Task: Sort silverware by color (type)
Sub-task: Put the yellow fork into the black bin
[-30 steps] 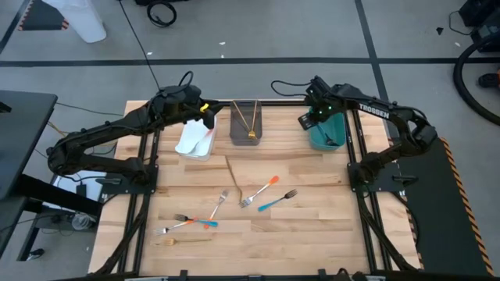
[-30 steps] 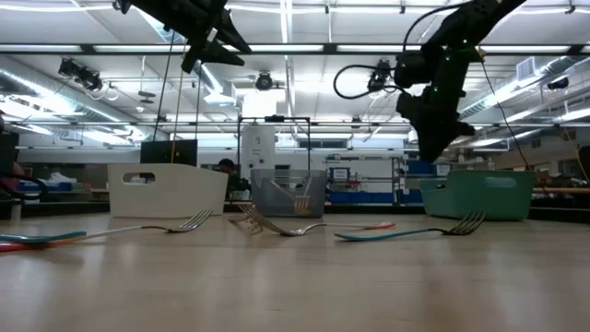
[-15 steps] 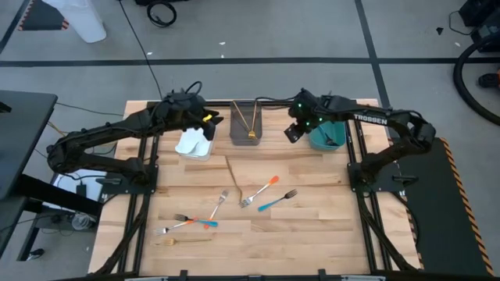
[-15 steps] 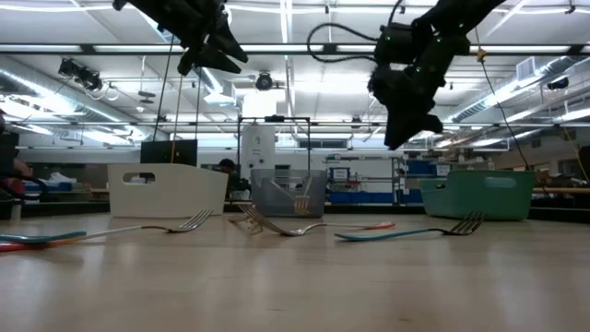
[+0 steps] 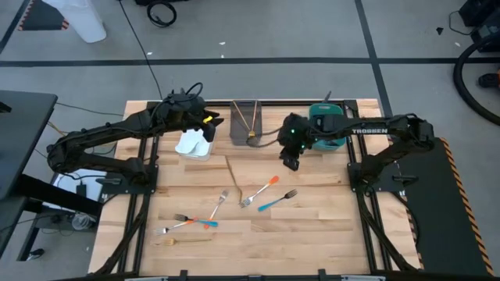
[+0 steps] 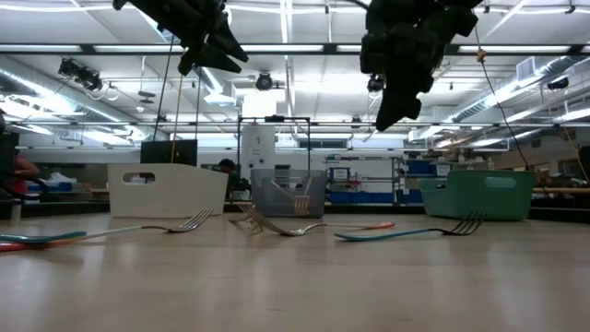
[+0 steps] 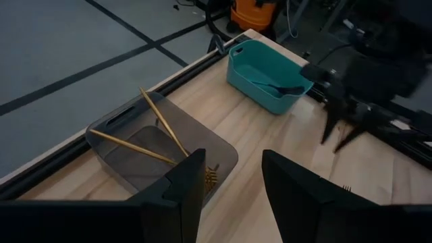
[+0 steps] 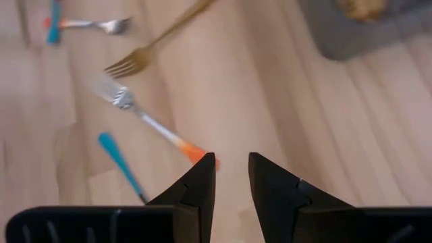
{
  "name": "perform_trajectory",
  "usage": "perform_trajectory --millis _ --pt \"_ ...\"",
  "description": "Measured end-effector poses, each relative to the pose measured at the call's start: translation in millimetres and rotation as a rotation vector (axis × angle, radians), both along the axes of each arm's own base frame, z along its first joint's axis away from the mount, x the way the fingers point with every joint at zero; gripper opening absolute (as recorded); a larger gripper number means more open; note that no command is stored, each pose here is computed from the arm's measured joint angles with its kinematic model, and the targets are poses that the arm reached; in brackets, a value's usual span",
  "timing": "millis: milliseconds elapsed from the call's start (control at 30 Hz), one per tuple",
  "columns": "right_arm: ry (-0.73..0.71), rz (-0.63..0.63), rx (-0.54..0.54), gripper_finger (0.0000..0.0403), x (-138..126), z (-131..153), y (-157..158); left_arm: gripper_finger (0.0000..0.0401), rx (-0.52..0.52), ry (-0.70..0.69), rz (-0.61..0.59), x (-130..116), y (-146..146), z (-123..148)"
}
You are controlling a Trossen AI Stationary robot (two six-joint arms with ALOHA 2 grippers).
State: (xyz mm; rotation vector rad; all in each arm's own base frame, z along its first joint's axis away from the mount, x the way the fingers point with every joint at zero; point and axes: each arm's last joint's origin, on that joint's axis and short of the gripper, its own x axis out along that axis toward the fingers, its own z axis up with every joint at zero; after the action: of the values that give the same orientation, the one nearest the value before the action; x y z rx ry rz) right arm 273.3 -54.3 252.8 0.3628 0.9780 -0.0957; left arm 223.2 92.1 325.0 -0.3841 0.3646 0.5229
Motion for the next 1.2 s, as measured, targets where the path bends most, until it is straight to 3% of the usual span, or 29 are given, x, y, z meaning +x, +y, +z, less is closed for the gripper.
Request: perform_trajectory --millis 200,433,633,867,1200 --pt "-0.033 0.128 -0.082 0.0100 5.8 -4.1 24.2 0.0156 -0.002 0.042 -0.082 -0.7 -2.4 -3.3" --pt "-0.063 0.209 -0.100 0.0100 5.8 -24.1 45.5 0.0156 -0.077 0.177 -0.111 -7.7 -6.1 -16.0" --pt "-0.030 0.137 -0.149 0.0100 2.5 -33.7 48.6 0.0156 -0.196 0.215 -0.105 -11.8 -9.2 -22.1" --pt "0.030 0.080 -0.185 0.0100 -2.1 -37.2 39.5 0.0156 -0.404 0.268 -0.003 -13.3 -13.9 -34.3" --pt "0.141 0.007 -0.164 0.0093 -13.3 -42.1 16.6 0.0156 -0.507 0.341 0.067 12.5 -29.3 -57.8"
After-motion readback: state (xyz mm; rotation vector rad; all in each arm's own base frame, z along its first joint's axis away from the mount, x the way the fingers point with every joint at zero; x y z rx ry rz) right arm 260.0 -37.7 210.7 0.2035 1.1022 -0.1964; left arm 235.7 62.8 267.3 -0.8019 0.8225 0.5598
